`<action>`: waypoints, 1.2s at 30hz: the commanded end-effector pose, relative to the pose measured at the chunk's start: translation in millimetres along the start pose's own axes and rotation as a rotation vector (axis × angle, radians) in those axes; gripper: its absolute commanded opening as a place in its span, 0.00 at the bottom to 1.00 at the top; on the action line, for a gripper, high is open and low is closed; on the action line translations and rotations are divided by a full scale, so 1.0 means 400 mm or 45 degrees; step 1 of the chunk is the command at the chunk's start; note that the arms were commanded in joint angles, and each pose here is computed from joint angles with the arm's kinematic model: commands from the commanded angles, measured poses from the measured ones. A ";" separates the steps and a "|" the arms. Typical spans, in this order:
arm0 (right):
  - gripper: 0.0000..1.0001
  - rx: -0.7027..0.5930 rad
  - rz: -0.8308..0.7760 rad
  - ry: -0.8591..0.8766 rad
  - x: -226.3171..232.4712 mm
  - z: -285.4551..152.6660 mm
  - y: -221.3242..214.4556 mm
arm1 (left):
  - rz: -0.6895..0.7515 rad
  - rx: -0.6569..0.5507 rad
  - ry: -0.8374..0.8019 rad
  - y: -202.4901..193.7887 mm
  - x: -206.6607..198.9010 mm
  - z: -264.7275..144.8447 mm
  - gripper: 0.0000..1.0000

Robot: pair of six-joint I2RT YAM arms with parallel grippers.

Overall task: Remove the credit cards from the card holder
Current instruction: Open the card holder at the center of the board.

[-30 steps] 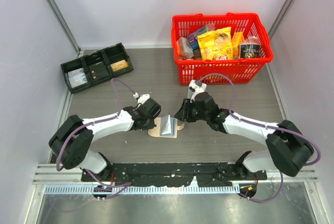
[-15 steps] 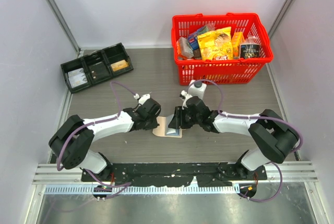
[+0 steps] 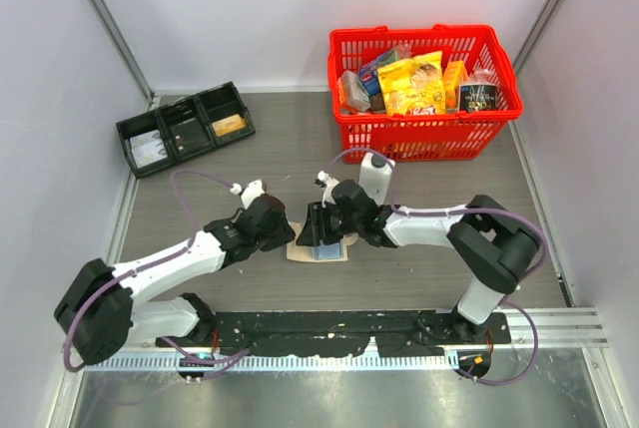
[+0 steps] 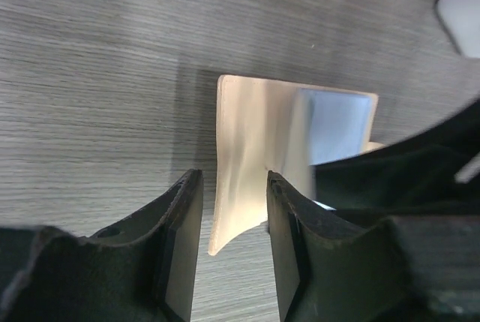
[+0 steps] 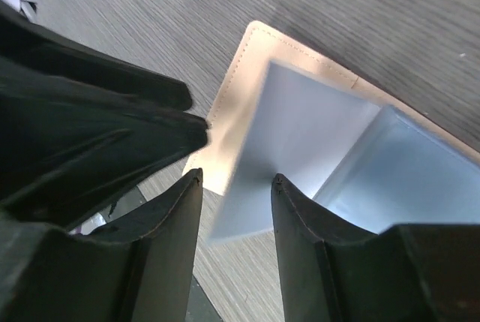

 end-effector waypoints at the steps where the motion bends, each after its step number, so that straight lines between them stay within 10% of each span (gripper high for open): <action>1: 0.49 0.032 -0.044 0.100 0.028 0.049 0.008 | -0.056 -0.097 0.034 0.021 0.025 -0.036 0.43; 10: 0.62 0.089 0.000 0.091 0.002 0.089 -0.009 | -0.087 -0.167 -0.060 0.043 0.017 -0.076 0.45; 21: 0.15 0.032 -0.023 0.054 0.007 0.068 0.001 | -0.051 -0.081 -0.167 0.069 -0.065 -0.038 0.27; 36: 0.19 -0.182 -0.063 -0.286 -0.016 -0.035 0.034 | 0.052 0.171 -0.055 0.011 -0.059 0.056 0.13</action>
Point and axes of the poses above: each gripper's point midway between its finger pads, its own z axis out along the fingers, its own x axis along the line the jaws close on, y = z × x, the point moved 9 cm from there along -z, back along the fingers, and after that the axes turned 7 degrees about z, right-handed, at the moved point
